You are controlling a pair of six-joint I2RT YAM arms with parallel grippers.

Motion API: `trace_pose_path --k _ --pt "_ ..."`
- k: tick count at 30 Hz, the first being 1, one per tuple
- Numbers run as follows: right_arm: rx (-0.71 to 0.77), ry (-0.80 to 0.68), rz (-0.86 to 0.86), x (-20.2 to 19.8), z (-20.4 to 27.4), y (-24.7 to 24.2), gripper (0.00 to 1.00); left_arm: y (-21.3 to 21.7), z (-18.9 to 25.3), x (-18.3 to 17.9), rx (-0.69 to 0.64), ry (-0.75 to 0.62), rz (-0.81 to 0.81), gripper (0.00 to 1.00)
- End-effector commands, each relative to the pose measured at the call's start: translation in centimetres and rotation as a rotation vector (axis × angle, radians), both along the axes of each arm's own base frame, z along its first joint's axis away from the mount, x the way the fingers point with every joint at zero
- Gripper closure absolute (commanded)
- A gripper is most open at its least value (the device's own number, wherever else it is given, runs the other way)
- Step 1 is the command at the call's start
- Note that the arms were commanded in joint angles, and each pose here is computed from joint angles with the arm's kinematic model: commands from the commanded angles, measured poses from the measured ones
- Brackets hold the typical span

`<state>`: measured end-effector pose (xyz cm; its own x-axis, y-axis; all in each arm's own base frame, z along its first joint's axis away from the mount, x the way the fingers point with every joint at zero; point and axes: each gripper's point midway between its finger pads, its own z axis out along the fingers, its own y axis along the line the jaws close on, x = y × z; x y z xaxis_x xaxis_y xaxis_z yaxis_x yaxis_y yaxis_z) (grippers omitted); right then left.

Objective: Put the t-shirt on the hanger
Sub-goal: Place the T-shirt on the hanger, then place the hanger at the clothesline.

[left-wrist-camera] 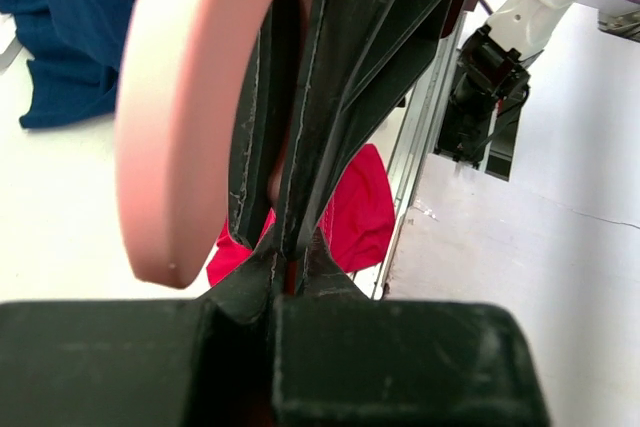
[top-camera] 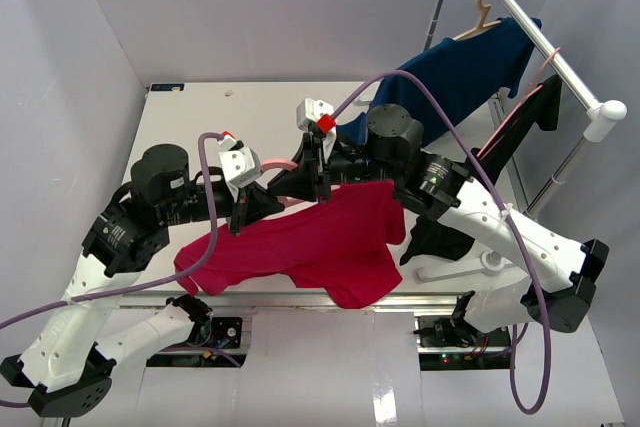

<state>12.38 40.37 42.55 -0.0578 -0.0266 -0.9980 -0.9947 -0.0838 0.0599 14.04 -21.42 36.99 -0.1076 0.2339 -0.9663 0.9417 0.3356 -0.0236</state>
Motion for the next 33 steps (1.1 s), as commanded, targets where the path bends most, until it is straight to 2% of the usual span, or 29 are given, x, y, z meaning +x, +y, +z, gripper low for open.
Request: trace_pose_path --k 1,6,7,8,9,10,12,15,21,25,26,27,31,33 --pt "0.086 -0.074 -0.101 0.9 3.6 -2.3 0.91 0.0 1.0 -1.1 -0.033 -0.025 -0.042 1.0" --pt "0.101 -0.07 -0.106 0.9 3.9 -2.2 0.92 -0.4 0.6 -0.6 -0.029 0.003 -0.04 1.0" --pt "0.105 -0.064 -0.105 0.9 4.0 -2.1 0.92 -0.5 0.4 -0.3 -0.025 0.014 -0.027 0.92" --pt "0.11 -0.059 -0.101 0.8 4.1 -2.1 0.92 -0.5 0.2 0.1 -0.021 0.024 -0.007 0.77" --pt "0.118 -0.059 -0.098 0.8 4.3 -2.1 0.92 -0.5 0.1 0.2 -0.016 0.028 -0.003 0.73" --pt "0.122 -0.057 -0.095 0.8 4.3 -2.0 0.92 -0.6 0.0 0.2 -0.014 0.031 -0.008 0.72" --pt "0.128 -0.054 -0.091 0.7 4.5 -2.0 0.92 -0.6 -0.2 0.2 -0.01 0.036 -0.015 0.74" --pt "0.131 -0.05 -0.09 0.7 4.5 -1.8 0.92 -0.6 -0.2 -0.1 -0.01 0.026 -0.032 0.98" --pt "0.111 -0.043 -0.093 0.8 3.6 -1.8 0.91 -0.3 0.6 -1.0 -0.031 -0.013 -0.051 1.0" --pt "0.076 -0.078 -0.108 0.9 2.9 -2.5 0.7 0.0 0.8 -1.5 -0.035 -0.031 -0.062 1.0" --pt "0.062 -0.079 -0.118 1.0 2.6 -2.7 0.6 0.1 0.8 -1.7 -0.035 -0.036 -0.064 1.0" --pt "0.052 -0.094 -0.128 1.2 2.4 -3.0 0.55 0.2 0.8 -1.7 -0.036 -0.039 -0.063 1.0" --pt "-0.045 -0.181 -0.15 1.8 0.3 -4.6 0.39 0.3 0.2 -2.0 -0.023 -0.036 -0.075 1.0" --pt "-0.109 -0.193 -0.14 1.7 -0.8 -5.3 0.37 0.3 0.0 -2.1 -0.017 -0.031 -0.079 1.0"
